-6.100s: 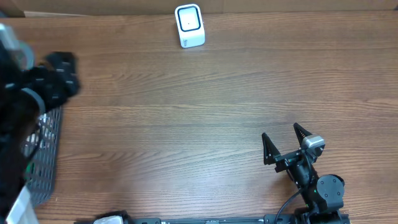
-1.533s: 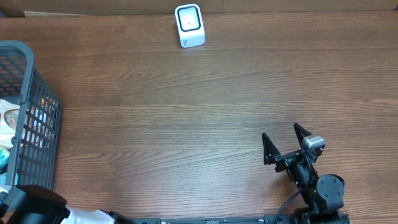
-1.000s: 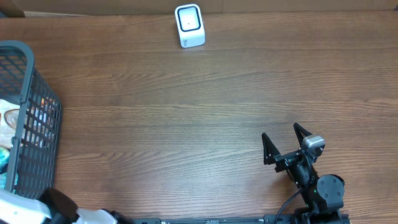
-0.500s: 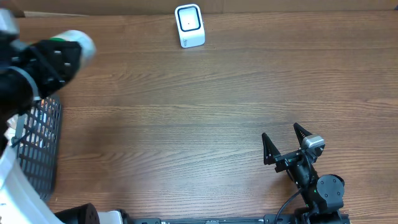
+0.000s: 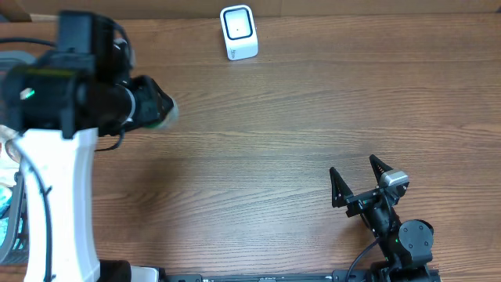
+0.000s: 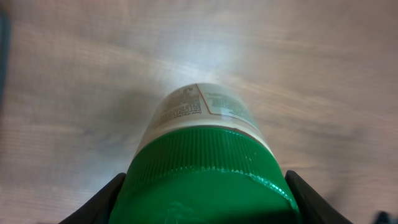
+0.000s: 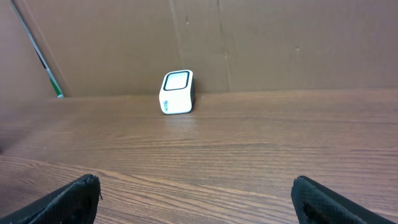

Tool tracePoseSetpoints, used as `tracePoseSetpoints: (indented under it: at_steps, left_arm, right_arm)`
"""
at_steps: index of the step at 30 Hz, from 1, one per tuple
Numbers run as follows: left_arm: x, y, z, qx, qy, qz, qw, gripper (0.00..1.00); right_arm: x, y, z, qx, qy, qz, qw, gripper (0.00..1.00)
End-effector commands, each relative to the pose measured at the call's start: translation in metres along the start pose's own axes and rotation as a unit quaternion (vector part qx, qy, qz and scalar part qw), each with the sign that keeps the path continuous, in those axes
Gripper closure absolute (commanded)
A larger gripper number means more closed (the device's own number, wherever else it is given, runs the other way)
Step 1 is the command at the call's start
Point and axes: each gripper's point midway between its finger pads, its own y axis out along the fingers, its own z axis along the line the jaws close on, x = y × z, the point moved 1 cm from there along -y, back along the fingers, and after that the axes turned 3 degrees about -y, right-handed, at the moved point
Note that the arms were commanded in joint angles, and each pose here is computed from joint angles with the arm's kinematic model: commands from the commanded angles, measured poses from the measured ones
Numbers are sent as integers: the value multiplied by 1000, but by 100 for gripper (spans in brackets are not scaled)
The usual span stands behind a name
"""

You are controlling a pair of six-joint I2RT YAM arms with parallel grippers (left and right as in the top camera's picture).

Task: Scan the item barcode
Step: 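Lift the jar out and set it on the table, release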

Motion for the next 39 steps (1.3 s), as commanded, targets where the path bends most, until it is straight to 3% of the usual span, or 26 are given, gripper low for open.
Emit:
tracePoseSetpoints:
  at_steps: [1, 15, 26, 30, 33, 39]
  left_arm:
    - [-7, 37, 11, 35, -4, 39, 999, 88]
    - [-39, 184, 60, 107, -52, 72, 990, 83]
    - [-75, 231, 74, 101, -73, 97, 987, 83]
    - [-75, 234, 73, 96, -78, 95, 988, 79]
    - [-75, 235, 71, 88, -79, 96, 988, 66]
    - [-75, 235, 67, 80, -79, 97, 989, 22]
  right_arm:
    - [4, -1, 1, 2, -4, -9, 1000, 0]
    - [4, -1, 1, 2, -4, -9, 1000, 0]
    - [4, -1, 1, 2, -4, -9, 1000, 0]
    - [4, -1, 1, 2, -4, -9, 1000, 0]
    - [4, -1, 1, 2, -4, -9, 1000, 0]
    - [4, -1, 1, 2, -4, -9, 1000, 0]
